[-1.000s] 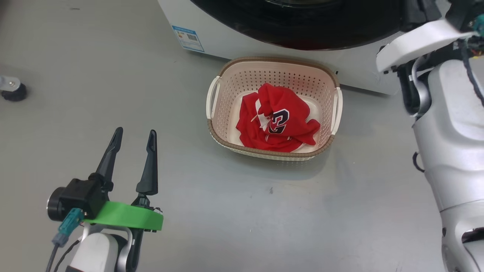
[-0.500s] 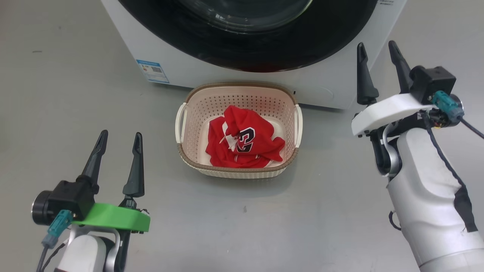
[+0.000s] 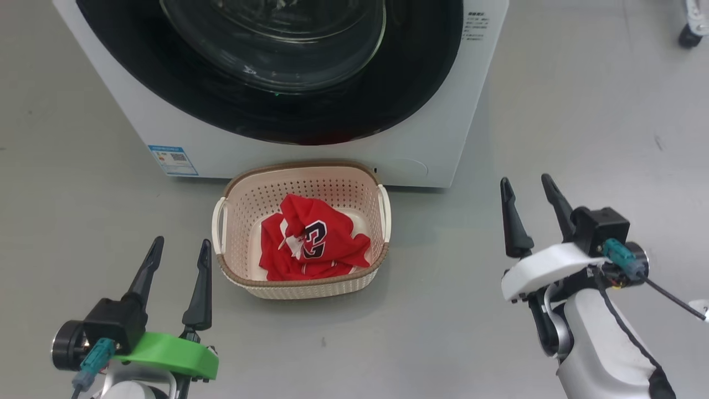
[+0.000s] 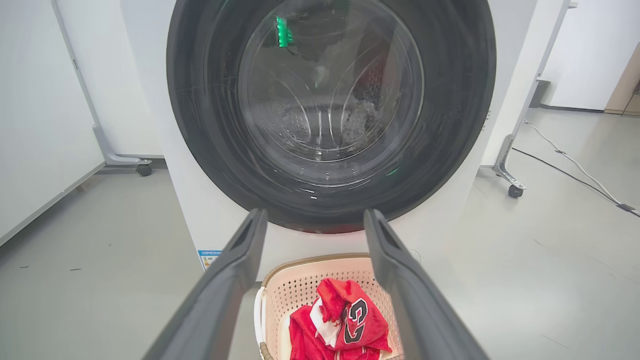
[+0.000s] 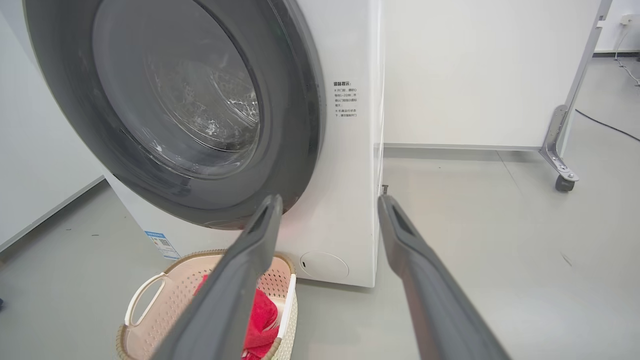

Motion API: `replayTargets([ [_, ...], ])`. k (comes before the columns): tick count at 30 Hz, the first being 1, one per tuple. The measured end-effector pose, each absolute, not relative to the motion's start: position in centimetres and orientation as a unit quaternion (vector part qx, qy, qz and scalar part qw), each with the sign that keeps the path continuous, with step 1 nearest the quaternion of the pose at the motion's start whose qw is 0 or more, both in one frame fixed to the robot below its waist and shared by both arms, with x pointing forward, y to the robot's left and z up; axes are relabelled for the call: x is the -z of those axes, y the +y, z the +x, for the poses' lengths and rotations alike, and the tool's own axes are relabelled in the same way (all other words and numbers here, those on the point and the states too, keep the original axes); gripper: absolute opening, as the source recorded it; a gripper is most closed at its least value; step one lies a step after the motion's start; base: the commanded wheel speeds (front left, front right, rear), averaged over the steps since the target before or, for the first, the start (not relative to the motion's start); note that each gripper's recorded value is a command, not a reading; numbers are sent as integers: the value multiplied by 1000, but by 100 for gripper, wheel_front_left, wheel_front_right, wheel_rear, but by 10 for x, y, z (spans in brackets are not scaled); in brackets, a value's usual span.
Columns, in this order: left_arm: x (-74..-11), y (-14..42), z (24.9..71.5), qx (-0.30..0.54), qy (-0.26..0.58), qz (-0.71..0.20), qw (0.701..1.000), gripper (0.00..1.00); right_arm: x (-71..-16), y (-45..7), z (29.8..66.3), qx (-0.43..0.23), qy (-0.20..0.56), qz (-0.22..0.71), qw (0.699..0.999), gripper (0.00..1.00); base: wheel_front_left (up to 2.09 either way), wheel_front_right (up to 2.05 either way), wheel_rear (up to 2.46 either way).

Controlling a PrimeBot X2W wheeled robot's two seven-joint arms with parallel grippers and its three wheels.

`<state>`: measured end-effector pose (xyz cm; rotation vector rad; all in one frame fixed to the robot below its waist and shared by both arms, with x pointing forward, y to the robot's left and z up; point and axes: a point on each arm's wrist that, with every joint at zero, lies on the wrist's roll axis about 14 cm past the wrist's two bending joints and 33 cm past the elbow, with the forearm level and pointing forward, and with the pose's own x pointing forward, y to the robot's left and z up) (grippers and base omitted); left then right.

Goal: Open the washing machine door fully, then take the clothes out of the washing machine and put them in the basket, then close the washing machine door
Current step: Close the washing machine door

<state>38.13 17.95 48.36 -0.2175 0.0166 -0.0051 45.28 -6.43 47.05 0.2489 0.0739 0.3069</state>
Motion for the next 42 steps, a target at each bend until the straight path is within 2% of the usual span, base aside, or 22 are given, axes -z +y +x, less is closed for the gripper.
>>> replayTargets([
  [18, -484, 137, 360, 61, 26, -116, 991, 100, -465, -115, 379, -72, 42, 125, 989, 100, 0, 0, 0],
  [42, -491, 139, 349, 55, 21, -110, 992, 100, -472, -112, 356, -66, 31, 132, 989, 100, 0, 0, 0],
])
